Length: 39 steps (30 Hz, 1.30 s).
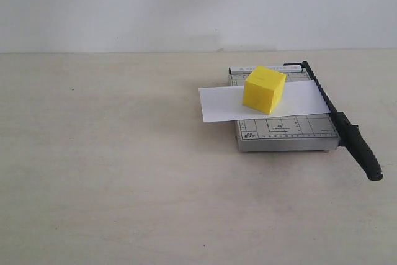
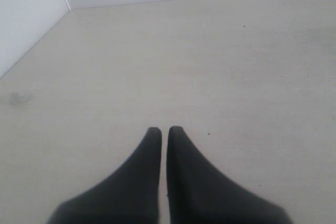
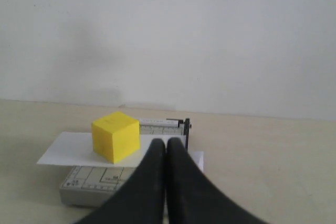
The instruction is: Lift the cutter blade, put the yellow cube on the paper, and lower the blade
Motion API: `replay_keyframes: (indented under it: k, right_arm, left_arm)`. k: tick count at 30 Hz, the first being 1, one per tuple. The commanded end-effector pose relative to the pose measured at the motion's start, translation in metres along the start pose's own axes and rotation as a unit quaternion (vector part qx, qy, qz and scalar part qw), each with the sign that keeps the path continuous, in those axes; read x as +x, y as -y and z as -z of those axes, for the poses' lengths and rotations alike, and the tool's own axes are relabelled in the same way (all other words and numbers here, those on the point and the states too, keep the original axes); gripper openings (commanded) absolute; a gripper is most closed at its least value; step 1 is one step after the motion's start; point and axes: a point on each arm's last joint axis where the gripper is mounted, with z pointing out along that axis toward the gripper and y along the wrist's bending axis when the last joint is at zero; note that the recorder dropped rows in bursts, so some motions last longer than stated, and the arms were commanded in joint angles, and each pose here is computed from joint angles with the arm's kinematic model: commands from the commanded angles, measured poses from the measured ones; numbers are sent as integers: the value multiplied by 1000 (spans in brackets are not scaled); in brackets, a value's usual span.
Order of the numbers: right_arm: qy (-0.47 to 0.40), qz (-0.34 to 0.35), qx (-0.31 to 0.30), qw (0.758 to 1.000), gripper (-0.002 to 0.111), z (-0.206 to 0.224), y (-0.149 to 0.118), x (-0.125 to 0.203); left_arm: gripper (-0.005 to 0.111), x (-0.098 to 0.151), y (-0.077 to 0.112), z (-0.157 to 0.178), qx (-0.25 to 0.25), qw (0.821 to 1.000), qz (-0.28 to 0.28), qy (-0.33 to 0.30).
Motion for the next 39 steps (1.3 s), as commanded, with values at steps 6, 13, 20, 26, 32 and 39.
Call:
replay_keyframes:
  k: [6,13,20,26,32,39]
  right_arm:
    - [-38,-25,1,999,0,-2,0,21]
    - [-48,-25,0,999,0,-2,0,23]
    - [-48,-25,0,999,0,-2,0,23]
    - [-48,-25,0,999,0,-2,0,23]
    - [-48,-25,0,999,0,-2,0,23]
    - [-48,-25,0,999,0,-2,0,23]
  left_arm:
    - [4,-1,0,0,-2,1000,4,8]
    - [4,-1,0,0,-2,1000,4,8]
    - [4,-1,0,0,-2,1000,4,8]
    - [4,-1,0,0,-2,1000,4,8]
    - [4,-1,0,0,-2,1000,4,8]
    - [4,-1,0,0,-2,1000,4,8]
